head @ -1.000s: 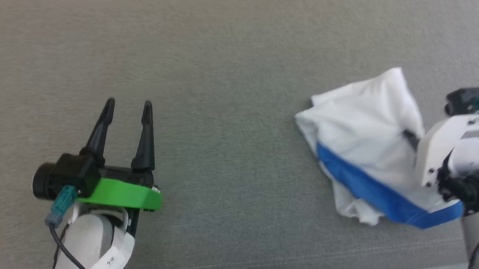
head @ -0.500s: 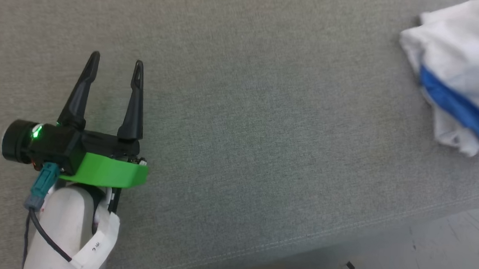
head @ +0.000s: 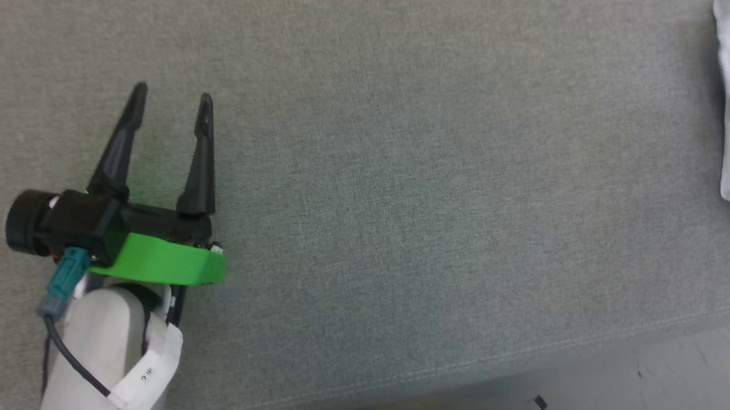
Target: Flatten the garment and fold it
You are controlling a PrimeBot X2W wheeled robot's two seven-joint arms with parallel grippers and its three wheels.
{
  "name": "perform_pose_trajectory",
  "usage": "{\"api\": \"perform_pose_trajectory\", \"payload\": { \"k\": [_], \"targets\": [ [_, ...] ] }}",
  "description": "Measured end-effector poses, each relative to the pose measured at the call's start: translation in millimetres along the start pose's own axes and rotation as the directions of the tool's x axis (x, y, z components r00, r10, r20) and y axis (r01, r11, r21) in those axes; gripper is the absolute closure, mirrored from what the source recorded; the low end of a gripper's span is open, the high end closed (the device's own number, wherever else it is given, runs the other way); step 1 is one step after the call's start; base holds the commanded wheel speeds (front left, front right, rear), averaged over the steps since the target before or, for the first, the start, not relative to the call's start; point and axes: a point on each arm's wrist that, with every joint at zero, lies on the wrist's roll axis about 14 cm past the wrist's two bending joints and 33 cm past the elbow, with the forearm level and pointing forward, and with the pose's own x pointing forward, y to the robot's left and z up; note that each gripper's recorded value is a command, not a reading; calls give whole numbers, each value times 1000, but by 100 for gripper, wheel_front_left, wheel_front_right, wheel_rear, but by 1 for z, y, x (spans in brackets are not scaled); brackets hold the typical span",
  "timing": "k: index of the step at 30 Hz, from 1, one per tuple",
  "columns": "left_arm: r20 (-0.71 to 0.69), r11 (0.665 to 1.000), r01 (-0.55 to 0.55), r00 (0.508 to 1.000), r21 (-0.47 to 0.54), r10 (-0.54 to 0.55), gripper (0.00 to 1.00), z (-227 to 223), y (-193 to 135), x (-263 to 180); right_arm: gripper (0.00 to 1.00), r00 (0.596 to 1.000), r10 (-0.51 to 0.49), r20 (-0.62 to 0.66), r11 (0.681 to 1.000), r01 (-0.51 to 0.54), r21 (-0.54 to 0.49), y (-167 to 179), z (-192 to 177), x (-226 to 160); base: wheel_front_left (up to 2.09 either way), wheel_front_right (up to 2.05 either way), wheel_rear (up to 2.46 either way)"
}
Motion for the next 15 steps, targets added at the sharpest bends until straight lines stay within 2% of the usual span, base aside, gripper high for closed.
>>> {"api": "perform_pose_trajectory", "payload": {
  "k": [4, 7, 11, 15],
  "targets": [
    [-6, 999, -38, 999, -35, 38, 0, 7, -1, -13, 0, 990, 26, 138, 998, -34, 61, 2, 22, -14, 0, 0, 0],
    [-14, 997, -62, 998, -47, 61, 0, 14, -2, -26, 0, 968, 59, 244, 990, -88, 109, 9, 36, -30, 0, 0, 0],
    [-10, 995, -86, 996, -47, 86, 0, 27, -4, -41, 0, 912, 89, 401, 963, -181, 198, 21, 54, -61, 0, 0, 0],
    [12, 990, -126, 992, -59, 126, 0, 45, 0, -57, 0, 838, 128, 531, 916, -305, 259, 42, 68, -99, 0, 0, 0]
  ]
}}
